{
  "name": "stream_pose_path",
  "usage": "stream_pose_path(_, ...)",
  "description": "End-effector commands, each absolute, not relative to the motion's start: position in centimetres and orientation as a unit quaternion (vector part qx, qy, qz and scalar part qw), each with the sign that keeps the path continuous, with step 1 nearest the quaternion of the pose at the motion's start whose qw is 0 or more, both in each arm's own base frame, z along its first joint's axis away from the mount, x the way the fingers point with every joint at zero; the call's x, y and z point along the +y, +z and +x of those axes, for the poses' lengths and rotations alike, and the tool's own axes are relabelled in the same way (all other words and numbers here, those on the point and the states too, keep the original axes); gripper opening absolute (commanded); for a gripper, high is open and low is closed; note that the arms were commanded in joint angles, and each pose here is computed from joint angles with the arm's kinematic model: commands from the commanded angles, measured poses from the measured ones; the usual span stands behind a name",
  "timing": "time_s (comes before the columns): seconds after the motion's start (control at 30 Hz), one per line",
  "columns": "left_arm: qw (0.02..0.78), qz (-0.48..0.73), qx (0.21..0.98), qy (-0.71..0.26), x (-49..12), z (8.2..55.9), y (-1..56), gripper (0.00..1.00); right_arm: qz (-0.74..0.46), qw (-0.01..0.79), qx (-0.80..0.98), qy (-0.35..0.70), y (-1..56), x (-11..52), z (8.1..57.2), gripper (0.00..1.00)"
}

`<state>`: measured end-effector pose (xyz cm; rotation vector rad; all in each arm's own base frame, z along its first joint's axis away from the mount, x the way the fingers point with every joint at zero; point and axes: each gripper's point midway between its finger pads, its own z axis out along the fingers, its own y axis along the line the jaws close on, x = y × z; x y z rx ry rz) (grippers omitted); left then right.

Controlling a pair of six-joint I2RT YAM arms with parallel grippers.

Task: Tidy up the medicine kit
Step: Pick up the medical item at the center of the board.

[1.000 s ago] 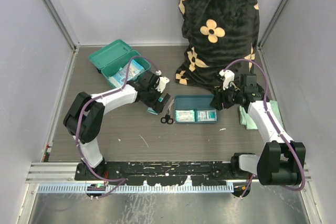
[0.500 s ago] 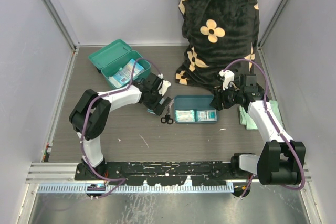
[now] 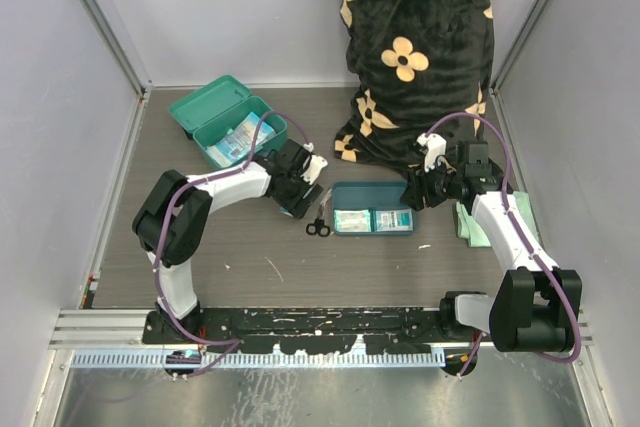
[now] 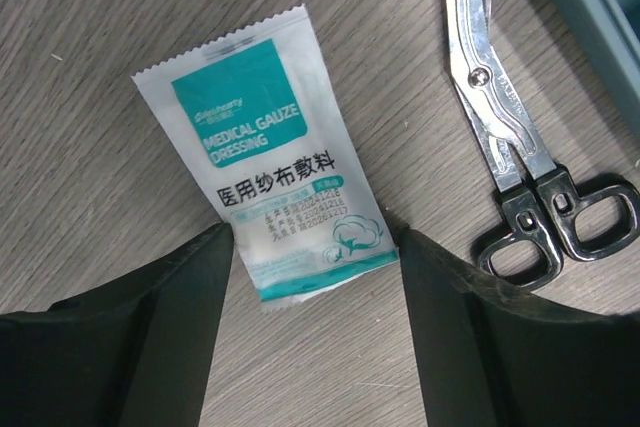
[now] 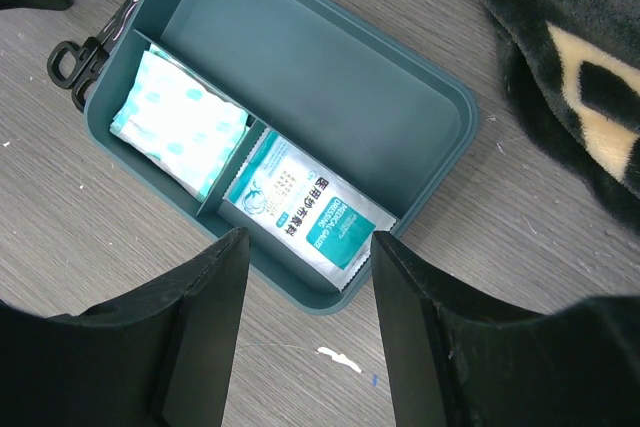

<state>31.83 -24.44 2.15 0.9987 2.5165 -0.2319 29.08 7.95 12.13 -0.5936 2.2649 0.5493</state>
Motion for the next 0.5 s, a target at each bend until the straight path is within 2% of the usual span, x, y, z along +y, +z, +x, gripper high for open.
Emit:
stream_pose_path(0.0,0.211,0.373,0.900,-0.081,-23.9,31.9,3.2,0.65,-0.237,0.370,0.873,0.211,12.6,7.9,29.5,0.57)
stream_pose_path(0.1,0.216,0.375,0.897,-0.089,-23.9,32.2,3.7,0.60,-0.238,0.372,0.872,0.212,12.7,7.9,29.5,0.57)
stream_pose_path(0.47,0.265,0.417,0.860,-0.129,-25.0,32.5,6.0,0.54,-0.253,0.398,0.836,0.279,15.0,10.5,29.6,0.57)
